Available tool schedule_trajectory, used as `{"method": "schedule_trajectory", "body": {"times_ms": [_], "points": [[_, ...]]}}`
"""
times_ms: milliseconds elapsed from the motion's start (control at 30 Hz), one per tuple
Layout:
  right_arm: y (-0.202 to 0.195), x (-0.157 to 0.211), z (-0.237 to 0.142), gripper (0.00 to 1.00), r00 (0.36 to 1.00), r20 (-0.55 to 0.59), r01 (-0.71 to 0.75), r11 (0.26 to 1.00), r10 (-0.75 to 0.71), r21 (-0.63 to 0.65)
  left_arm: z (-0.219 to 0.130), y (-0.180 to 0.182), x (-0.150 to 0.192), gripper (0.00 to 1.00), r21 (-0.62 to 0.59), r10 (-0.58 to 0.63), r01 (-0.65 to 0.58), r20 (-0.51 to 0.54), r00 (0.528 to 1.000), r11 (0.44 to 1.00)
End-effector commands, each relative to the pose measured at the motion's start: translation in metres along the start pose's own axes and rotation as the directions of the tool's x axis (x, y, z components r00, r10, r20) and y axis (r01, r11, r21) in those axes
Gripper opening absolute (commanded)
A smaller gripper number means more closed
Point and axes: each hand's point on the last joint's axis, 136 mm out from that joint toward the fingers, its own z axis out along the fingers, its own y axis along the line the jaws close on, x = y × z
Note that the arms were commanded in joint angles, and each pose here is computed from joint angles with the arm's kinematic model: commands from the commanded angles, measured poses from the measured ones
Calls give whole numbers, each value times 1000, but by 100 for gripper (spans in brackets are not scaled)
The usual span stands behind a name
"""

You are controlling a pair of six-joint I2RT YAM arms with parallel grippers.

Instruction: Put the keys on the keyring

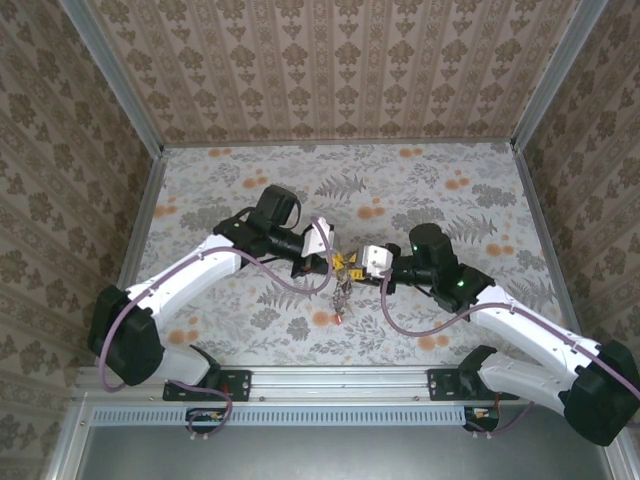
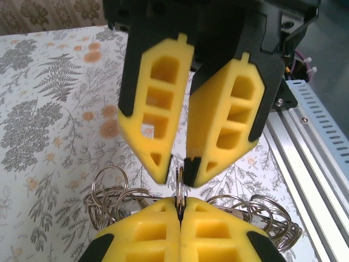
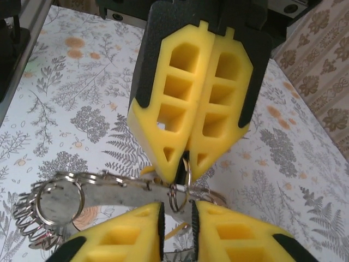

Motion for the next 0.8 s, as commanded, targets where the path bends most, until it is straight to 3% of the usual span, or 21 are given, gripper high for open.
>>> {"method": "schedule_trajectory", "body": {"times_ms": [0, 167, 533, 767], "points": [[-8, -15, -10, 28, 1000, 1, -14, 1000, 14, 5, -12, 2, -18, 0, -39, 30, -31, -2, 1000, 999], [-9, -14, -9, 31, 997, -49, -58, 998, 56, -34, -10, 2, -14, 0, -45, 27, -30, -52, 998, 999], [-2, -12, 5, 31, 987, -78, -151, 980, 142, -130, -7, 1, -16, 0, -39, 30, -32, -53, 998, 999], [-2, -14, 8, 24, 986, -73, -161, 976, 152, -145, -5, -1, -15, 0, -24, 34, -36, -58, 998, 999]]}}
